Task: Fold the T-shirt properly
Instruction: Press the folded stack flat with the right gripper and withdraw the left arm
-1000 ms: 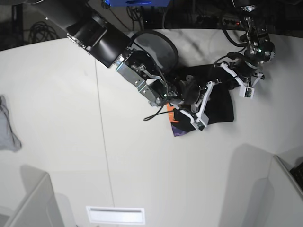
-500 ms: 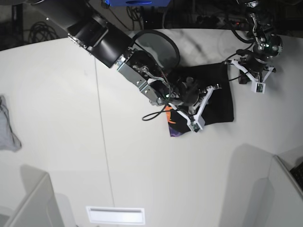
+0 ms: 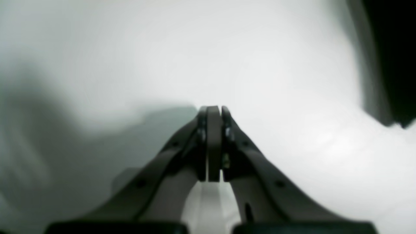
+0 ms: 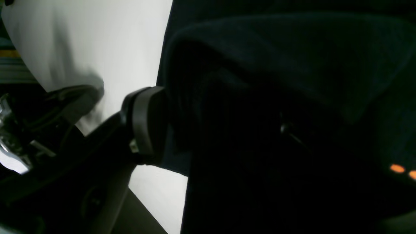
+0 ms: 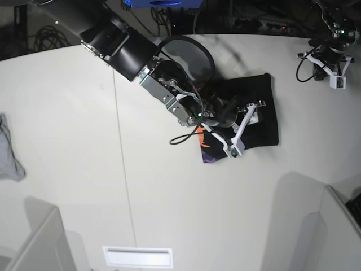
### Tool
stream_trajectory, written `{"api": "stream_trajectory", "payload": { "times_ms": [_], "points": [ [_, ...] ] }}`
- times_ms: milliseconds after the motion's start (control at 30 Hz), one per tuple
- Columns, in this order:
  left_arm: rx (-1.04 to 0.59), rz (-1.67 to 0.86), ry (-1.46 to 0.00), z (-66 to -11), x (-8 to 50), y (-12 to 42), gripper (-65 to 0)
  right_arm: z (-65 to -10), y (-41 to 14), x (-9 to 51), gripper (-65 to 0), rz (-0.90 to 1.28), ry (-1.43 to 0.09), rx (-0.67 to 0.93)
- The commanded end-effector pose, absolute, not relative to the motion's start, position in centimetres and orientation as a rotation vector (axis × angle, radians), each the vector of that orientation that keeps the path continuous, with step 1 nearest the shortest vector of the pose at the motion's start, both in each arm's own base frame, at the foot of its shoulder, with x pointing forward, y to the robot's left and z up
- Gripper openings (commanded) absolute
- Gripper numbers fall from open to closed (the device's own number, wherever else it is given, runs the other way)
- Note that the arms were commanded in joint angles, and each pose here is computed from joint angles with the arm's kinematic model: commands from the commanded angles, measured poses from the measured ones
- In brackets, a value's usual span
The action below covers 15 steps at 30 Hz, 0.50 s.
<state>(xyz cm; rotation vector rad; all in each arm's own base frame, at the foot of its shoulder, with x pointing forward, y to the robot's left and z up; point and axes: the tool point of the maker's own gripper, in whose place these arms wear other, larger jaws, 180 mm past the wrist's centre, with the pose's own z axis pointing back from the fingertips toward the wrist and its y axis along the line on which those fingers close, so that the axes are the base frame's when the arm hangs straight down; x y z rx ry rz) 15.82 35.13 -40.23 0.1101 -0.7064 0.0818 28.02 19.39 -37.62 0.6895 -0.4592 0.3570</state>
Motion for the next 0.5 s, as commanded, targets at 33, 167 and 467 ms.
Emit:
{"api": "stream_trajectory", "payload": {
  "times_ms": [33,167,467],
  "points": [
    [0.149,0.094,-0.713,-39.0,15.5,36.7,-65.0,-35.0,20.8,29.2,-26.1,0.371,-0.520,0.733],
    [0.174,0.127,-0.694,-38.8,14.8,37.8,-65.0,-34.6,21.9,28.5,-26.1,0.460,-0.535,0.720],
    [0.173,0.124,-0.696,-38.8,14.9,37.7,-65.0,-33.5,22.9,28.4,-26.1,0.532,-0.562,0.717]
  ]
}}
